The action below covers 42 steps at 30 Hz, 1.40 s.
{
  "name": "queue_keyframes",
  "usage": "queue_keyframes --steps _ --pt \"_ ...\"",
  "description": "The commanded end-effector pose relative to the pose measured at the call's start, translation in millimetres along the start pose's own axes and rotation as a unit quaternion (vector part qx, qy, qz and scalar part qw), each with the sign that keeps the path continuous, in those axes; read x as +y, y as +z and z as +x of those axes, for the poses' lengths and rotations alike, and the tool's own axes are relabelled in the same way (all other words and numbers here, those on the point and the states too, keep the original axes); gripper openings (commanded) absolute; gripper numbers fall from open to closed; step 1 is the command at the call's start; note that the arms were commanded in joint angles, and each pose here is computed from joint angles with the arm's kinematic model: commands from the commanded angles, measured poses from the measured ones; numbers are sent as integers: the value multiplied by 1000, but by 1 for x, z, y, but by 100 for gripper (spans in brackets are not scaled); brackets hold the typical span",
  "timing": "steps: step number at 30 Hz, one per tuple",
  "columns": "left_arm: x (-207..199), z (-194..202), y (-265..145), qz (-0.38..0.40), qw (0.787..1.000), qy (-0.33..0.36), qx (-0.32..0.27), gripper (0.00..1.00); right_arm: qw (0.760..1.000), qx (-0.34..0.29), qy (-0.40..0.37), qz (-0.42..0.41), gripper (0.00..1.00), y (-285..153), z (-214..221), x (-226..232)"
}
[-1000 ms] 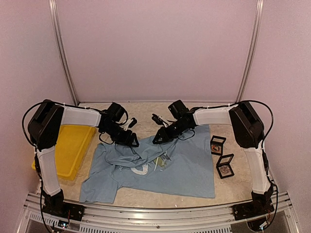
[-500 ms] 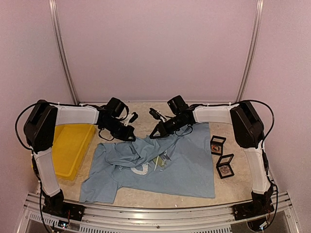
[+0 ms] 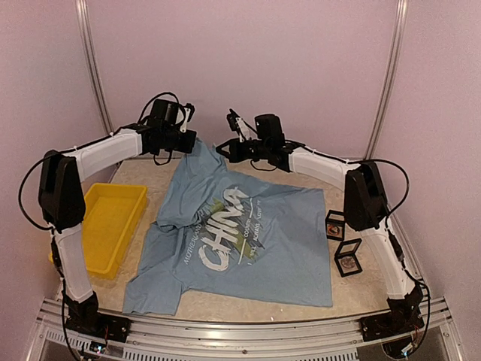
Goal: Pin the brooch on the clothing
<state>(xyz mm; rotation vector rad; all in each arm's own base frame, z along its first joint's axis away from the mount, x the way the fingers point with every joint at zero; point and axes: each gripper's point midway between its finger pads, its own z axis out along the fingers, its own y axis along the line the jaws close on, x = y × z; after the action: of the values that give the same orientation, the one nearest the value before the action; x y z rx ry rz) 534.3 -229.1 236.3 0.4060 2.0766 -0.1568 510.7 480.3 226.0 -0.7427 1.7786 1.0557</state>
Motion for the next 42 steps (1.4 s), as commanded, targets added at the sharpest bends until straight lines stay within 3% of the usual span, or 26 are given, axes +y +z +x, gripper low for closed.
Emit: queue_keyframes --steps 1,6,11,13,15,18,23,25,27,28,31,36,39,42 --pt "51 -12 23 -138 990 27 -27 0 997 -68 14 39 0 20 5 -41" --pt "60 -20 53 -174 982 52 -49 0 989 -136 15 55 0 28 -1 -58" --pt "68 7 94 -206 975 71 -37 0 983 -154 22 95 1 35 9 -83" --pt "74 15 106 -225 971 77 -31 0 983 -144 13 116 29 34 12 -90" --pt "80 29 120 -238 968 82 -19 0 983 -126 2 135 43 28 11 -95" --pt "89 48 138 -254 964 77 -8 0 983 -100 -17 151 51 8 -3 -92" --pt "102 54 155 -285 956 73 0 0 979 -25 -66 190 52 -41 -13 -83" --pt "107 49 158 -285 956 66 -13 1 974 19 -67 214 52 -62 -1 -86" --pt "114 43 162 -284 957 61 -19 12 967 70 -56 237 49 -83 16 -92" --pt "116 48 166 -283 957 61 -14 19 961 99 -48 252 46 -96 26 -96" --pt "124 49 165 -272 961 41 -9 56 934 190 -25 302 37 -135 66 -115" --pt "117 11 127 -231 973 19 -15 85 869 297 4 396 15 -204 114 -153" --pt "112 1 97 -212 977 -3 -8 91 850 325 32 414 0 -229 132 -172" --pt "108 25 73 -192 980 -38 28 86 841 342 62 416 0 -244 149 -184"
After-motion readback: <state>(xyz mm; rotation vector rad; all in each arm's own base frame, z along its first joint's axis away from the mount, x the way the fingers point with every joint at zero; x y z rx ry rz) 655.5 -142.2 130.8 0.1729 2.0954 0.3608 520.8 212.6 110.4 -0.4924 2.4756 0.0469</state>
